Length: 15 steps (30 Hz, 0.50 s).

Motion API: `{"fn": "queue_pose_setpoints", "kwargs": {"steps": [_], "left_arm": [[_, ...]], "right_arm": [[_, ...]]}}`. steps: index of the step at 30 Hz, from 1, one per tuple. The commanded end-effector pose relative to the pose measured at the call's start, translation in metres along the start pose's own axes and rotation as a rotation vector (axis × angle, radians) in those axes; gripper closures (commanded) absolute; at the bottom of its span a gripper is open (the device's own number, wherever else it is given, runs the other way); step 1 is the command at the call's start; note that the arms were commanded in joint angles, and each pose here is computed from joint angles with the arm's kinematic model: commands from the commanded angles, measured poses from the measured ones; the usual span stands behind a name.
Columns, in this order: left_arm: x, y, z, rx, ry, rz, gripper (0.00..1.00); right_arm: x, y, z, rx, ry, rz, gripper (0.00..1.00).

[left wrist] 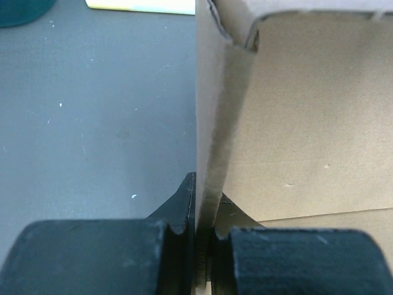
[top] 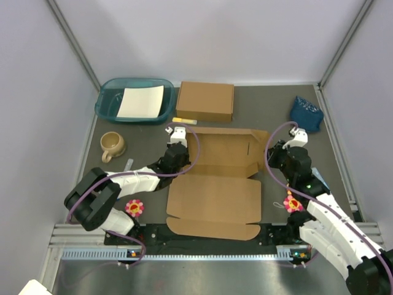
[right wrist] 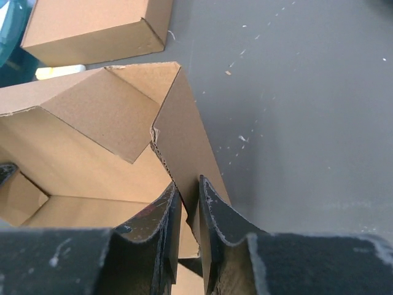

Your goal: Fold the paper box

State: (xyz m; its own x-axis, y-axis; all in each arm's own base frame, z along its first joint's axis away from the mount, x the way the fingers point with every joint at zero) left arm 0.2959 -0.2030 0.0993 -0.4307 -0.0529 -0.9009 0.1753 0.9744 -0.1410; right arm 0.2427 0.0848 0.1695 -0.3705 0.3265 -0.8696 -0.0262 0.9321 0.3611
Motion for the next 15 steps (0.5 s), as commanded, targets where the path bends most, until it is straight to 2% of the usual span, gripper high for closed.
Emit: {"fn": "queue_pose_setpoints", "kwargs": {"steps": [1,7,10,15], "left_arm": [[0.007,-0.003,0.000,-0.003,0.027,0.005,1.00],[0.004,-0.004,0.000,-0.023,0.024,0.012,1.00],[0.002,-0.003,0.000,-0.040,0.016,0.007,1.00],[0.001,-0.004,0.000,-0.048,0.013,0.002,1.00]], "right_arm": [[-0.017,0.032,-0.011,-0.150,0.010,0.105,0.84],[-0.019,0.050,-0.021,-0.250,0.039,0.109,0.86],[-0.017,0.065,-0.027,-0.341,0.073,0.074,0.86],[-0.001,0.075,-0.026,-0.380,0.135,0.003,0.85]]}}
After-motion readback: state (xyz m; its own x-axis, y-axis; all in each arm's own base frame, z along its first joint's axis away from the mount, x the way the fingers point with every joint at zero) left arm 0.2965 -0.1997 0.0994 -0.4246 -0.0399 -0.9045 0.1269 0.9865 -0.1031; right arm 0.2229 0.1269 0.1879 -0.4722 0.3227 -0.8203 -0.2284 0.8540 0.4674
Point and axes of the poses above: each gripper's point midway between its finger pads, its own z axis out along the fingers, its own y axis along the line the jaws close on, x = y × z, the point moved 4 cm from there along -z, back along the fingers
